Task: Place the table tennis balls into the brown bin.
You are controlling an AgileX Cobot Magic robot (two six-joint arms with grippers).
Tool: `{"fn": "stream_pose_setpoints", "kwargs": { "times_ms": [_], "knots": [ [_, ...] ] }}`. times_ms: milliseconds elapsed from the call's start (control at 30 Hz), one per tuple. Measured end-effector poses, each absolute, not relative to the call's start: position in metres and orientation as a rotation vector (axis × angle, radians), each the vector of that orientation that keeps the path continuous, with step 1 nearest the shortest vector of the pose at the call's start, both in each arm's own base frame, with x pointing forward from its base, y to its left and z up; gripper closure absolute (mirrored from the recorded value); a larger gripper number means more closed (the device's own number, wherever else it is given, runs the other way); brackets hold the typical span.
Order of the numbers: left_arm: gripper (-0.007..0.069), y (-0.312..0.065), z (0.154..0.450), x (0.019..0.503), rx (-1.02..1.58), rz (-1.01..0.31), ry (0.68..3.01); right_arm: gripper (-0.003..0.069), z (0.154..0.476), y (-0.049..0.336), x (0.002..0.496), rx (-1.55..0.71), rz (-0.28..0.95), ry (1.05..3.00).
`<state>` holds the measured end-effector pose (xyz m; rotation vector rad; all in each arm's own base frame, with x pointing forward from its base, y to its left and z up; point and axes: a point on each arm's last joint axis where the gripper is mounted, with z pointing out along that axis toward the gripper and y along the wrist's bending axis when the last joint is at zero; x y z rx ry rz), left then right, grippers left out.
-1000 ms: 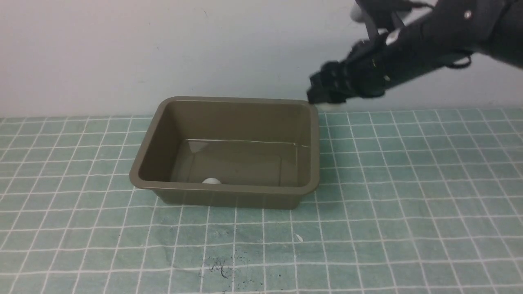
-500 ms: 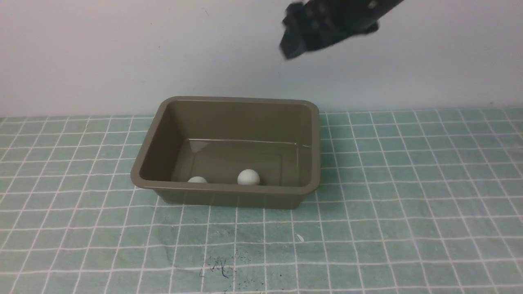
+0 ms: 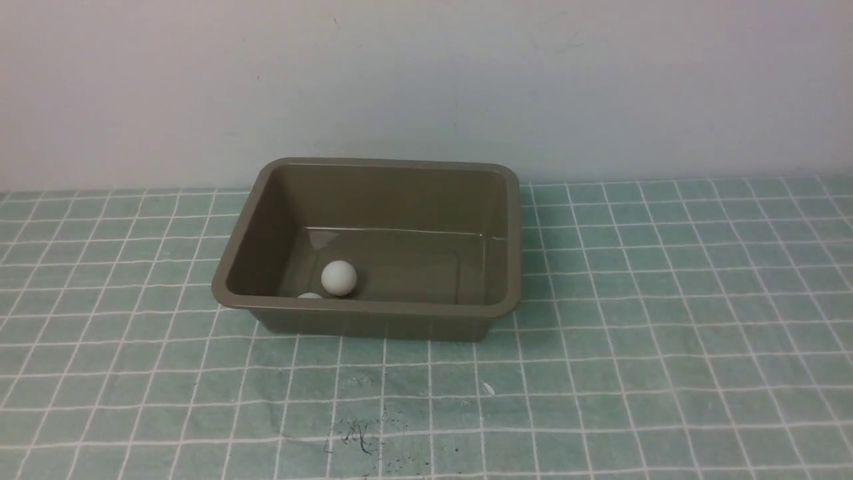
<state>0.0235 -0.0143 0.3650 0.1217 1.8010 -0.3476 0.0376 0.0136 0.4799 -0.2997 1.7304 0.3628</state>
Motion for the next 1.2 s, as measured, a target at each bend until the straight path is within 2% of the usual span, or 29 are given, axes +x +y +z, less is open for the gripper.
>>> {"fn": "stream_pose_setpoints", "kwargs": {
  "times_ms": [100, 133, 167, 233, 333, 567, 1200],
  "knots": [
    [0.063, -0.016, 0.359, 0.031, 0.102, -0.375, 1.757, 0.0672, 0.433, -0.003, 0.008, -0.269, 0.372, 1.536],
    [0.063, -0.017, 0.355, 0.035, 0.092, -0.388, 1.746, 0.0672, 0.402, -0.008, -0.002, -0.252, 0.383, 1.451],
    [0.063, -0.018, 0.352, 0.037, 0.088, -0.395, 1.747, 0.0672, 0.396, -0.012, -0.009, -0.237, 0.398, 1.394],
    [0.063, -0.019, 0.344, 0.043, 0.074, -0.406, 1.741, 0.0672, 0.366, -0.012, -0.012, -0.206, 0.439, 1.303],
    [0.063, -0.02, 0.335, 0.048, 0.062, -0.41, 1.735, 0.0672, 0.344, -0.007, -0.002, -0.179, 0.48, 1.309],
    [0.063, -0.02, 0.324, 0.052, 0.056, -0.406, 1.748, 0.0672, 0.334, -0.004, 0.004, -0.163, 0.501, 1.337],
    [0.063, -0.02, 0.324, 0.052, 0.057, -0.403, 1.748, 0.0672, 0.334, -0.004, 0.004, -0.162, 0.5, 1.337]
  ]
}}
